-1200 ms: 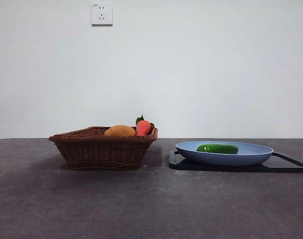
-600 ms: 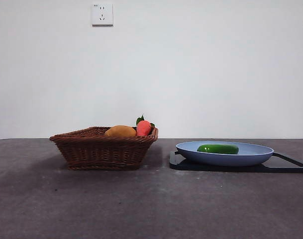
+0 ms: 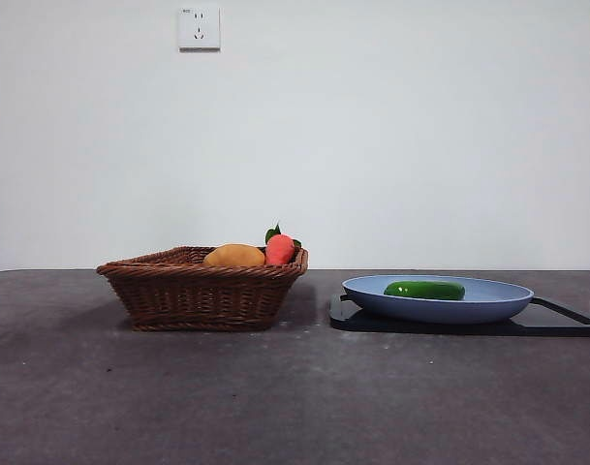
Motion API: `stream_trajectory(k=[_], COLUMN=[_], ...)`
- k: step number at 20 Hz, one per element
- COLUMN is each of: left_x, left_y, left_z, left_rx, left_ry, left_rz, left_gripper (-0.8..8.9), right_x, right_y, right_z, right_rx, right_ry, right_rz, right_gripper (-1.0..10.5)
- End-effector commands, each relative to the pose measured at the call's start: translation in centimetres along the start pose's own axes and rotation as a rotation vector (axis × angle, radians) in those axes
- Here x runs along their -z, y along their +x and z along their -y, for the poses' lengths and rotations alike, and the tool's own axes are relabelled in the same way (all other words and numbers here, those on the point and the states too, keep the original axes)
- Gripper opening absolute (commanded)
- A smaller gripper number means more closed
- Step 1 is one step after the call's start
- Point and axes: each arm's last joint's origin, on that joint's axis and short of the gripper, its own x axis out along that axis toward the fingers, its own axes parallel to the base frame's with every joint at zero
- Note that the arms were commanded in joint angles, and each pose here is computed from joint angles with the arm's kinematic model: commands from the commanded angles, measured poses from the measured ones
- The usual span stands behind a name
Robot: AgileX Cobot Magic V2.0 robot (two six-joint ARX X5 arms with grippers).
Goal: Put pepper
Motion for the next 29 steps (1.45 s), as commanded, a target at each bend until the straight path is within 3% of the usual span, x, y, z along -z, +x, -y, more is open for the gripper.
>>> stream_trajectory(k=[1, 9, 13, 21, 29], left_x=[4.6, 19.4, 24.0, 27.5, 28.1], left_y=[-0.4, -2.7, -3.7, -4.8, -5.1], left_z=[0.0, 1.4, 1.9, 2.4, 2.5], left_rx=[-0.062, -0.090, -0.091, -0.094, -0.092], left_ry=[0.029, -0.088, -0.143, -0.170, -0.189], left_rz=[0.000, -0.140, -0.214, -0.277, -0.329], left_gripper=[0.08, 0.08, 0.08, 0.08, 0.08], right_x=[-0.3, -0.3, -0.3, -0.3, -0.3], right_y=[-0.3, -0.3, -0.3, -0.3, -0.3], right_z=[-0.2, -0.2, -0.2, -0.2, -0.2], right_rx=[-0.002, -0.002, -0.002, -0.002, -0.002], right_ry=[-0.004, -0.004, -0.004, -0.004, -0.004], right_rz=[0.015, 0.015, 0.015, 0.015, 0.015], right_gripper=[0.1, 0.1, 0.1, 0.1, 0.1])
